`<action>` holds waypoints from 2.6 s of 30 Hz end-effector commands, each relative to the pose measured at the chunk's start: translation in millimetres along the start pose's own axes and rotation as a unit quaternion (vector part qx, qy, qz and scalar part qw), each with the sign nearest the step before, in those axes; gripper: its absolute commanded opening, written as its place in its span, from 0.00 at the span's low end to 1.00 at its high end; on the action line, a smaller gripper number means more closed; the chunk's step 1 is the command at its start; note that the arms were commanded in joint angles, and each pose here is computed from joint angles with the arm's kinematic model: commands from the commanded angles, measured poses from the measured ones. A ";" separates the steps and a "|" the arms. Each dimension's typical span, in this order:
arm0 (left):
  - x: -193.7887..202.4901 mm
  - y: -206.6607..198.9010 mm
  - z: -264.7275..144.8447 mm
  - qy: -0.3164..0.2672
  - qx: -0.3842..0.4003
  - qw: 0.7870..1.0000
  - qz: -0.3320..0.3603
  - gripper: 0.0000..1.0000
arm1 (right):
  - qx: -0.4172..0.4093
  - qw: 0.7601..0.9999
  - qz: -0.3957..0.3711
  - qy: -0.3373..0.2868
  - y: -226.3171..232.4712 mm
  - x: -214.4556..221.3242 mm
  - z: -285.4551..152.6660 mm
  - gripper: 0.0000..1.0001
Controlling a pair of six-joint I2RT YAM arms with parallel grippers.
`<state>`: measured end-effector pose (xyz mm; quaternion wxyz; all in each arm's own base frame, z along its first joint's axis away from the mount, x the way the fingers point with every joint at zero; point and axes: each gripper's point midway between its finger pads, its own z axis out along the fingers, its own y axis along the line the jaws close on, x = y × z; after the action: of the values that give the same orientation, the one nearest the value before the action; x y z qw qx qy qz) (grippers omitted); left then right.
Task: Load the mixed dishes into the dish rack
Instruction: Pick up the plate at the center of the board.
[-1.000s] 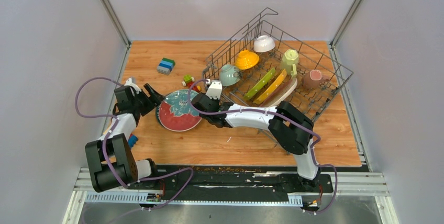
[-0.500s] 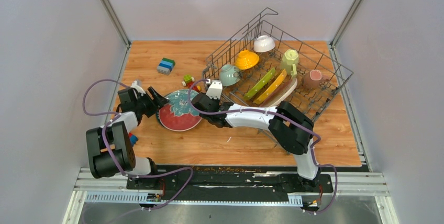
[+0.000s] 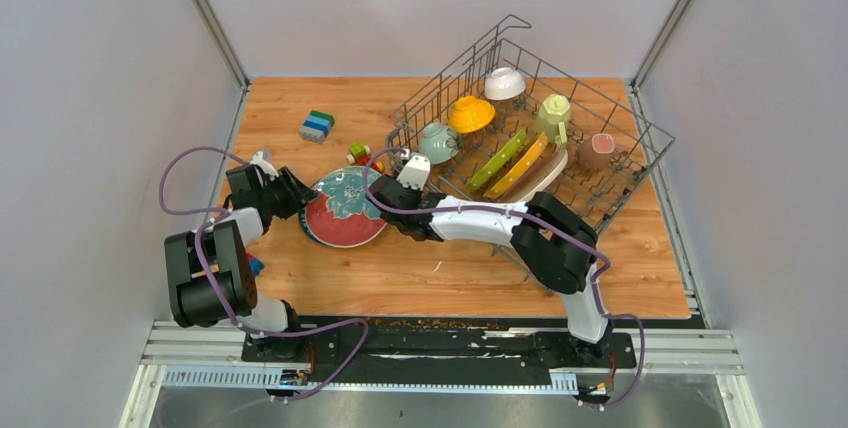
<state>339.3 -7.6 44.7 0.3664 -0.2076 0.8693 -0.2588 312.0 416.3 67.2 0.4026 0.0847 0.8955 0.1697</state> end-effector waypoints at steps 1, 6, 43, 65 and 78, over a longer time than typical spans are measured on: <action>15.4 0.7 2.1 0.035 -0.007 0.999 0.004 0.49 | -0.019 0.999 0.046 0.017 13.2 12.9 5.3 0.24; 16.5 1.2 2.8 0.039 -0.008 0.999 0.005 0.46 | -0.028 0.997 0.075 0.019 13.6 17.5 6.3 0.30; 19.9 -5.7 5.1 0.051 0.018 0.998 0.008 0.35 | -0.161 0.984 0.075 0.033 49.5 36.8 12.9 0.41; 20.1 -8.9 4.6 0.052 0.025 0.998 0.009 0.29 | -0.318 0.946 0.021 0.056 104.4 42.5 -12.0 0.45; 19.5 -9.3 3.6 0.050 0.024 0.998 0.009 0.28 | -0.260 0.964 -0.025 0.046 95.0 53.1 3.3 0.35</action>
<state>341.5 14.2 31.4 0.3698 -0.2049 0.8834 -0.2021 342.3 462.8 70.4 0.4525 0.0435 0.8438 0.2853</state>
